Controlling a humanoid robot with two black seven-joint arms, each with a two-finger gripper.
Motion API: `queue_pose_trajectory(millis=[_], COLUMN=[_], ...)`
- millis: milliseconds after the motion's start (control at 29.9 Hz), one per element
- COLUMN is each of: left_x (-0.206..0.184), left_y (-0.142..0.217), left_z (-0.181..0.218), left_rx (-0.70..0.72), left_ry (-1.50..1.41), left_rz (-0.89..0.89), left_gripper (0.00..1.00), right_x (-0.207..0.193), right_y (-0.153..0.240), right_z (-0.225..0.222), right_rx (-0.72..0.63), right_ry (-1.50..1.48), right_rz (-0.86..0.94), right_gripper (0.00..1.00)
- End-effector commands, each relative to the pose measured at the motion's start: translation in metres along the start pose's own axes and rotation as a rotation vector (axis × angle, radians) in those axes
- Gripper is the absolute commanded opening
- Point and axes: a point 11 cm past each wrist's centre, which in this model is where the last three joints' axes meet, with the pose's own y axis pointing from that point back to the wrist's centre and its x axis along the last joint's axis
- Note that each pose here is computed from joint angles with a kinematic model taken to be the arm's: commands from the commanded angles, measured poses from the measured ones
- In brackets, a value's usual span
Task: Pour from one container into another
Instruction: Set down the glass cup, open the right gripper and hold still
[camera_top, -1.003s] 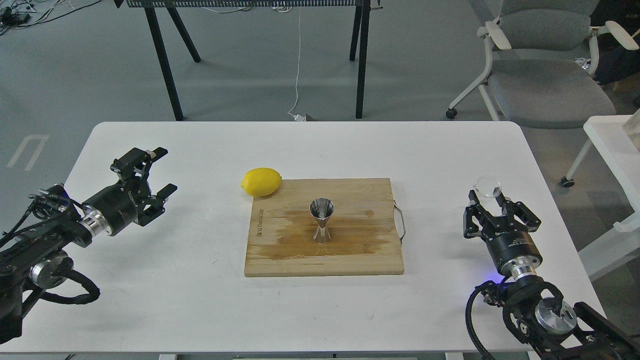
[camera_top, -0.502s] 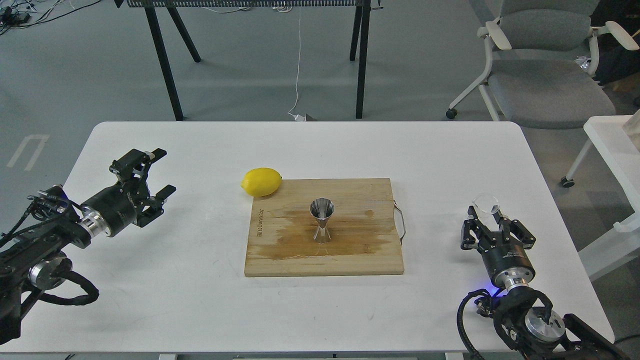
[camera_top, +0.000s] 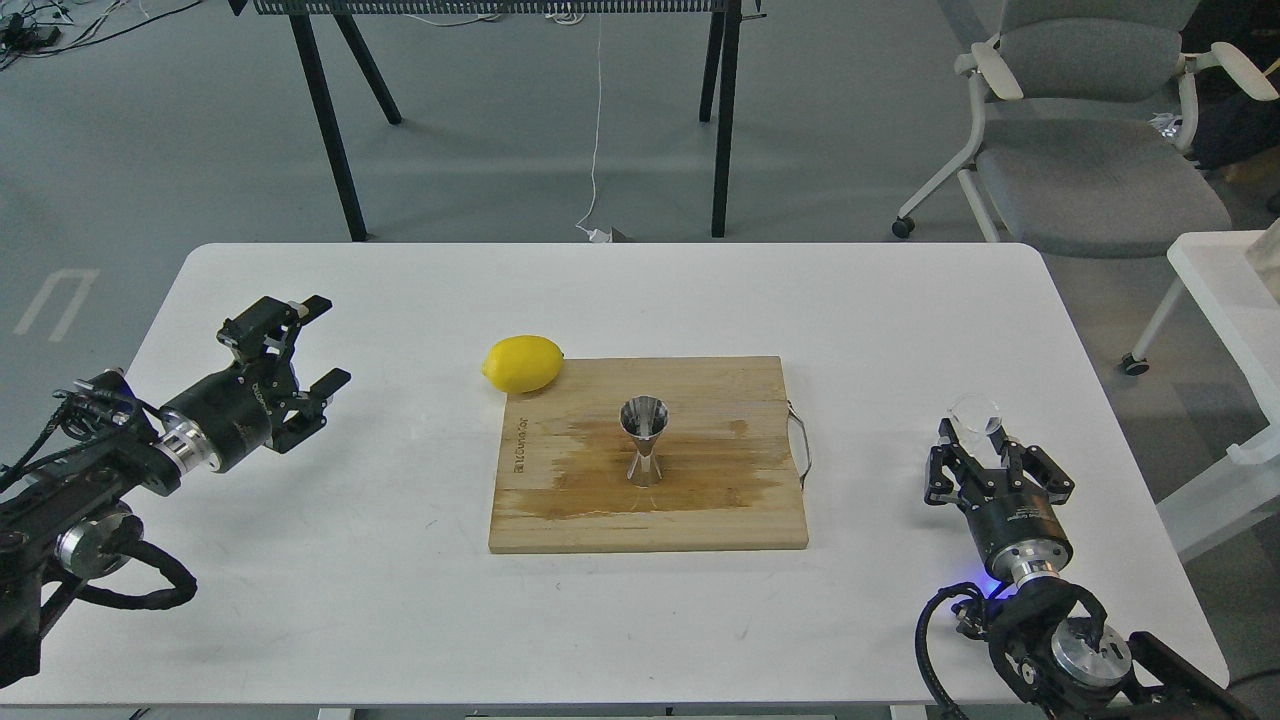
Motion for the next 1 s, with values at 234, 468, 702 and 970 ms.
queue_pose_trajectory(millis=[234,468,702,970], left_x=[0.000,0.000,0.002,0.001], left_y=[0.000,0.000,0.001,0.001], left_z=[0.000,0.001,0.001,0.000], left_rx=[0.000,0.000,0.000,0.002], left_ry=[-0.001,-0.002,-0.003,-0.002], left_rz=[0.001,0.000,0.002,0.001], left_gripper=[1.00,1.00,1.00,1.00], right_x=[0.001,0.001,0.001,-0.001], right_y=[0.000,0.001,0.002,0.004], right_z=[0.001,0.001,0.005,0.010], right_rx=[-0.003,-0.006,-0.020,-0.034], right_ry=[0.002,0.007,0.011,0.003], right_rz=[0.002,0.004,0.001,-0.009], right_gripper=[0.54,0.56,0.73,0.95])
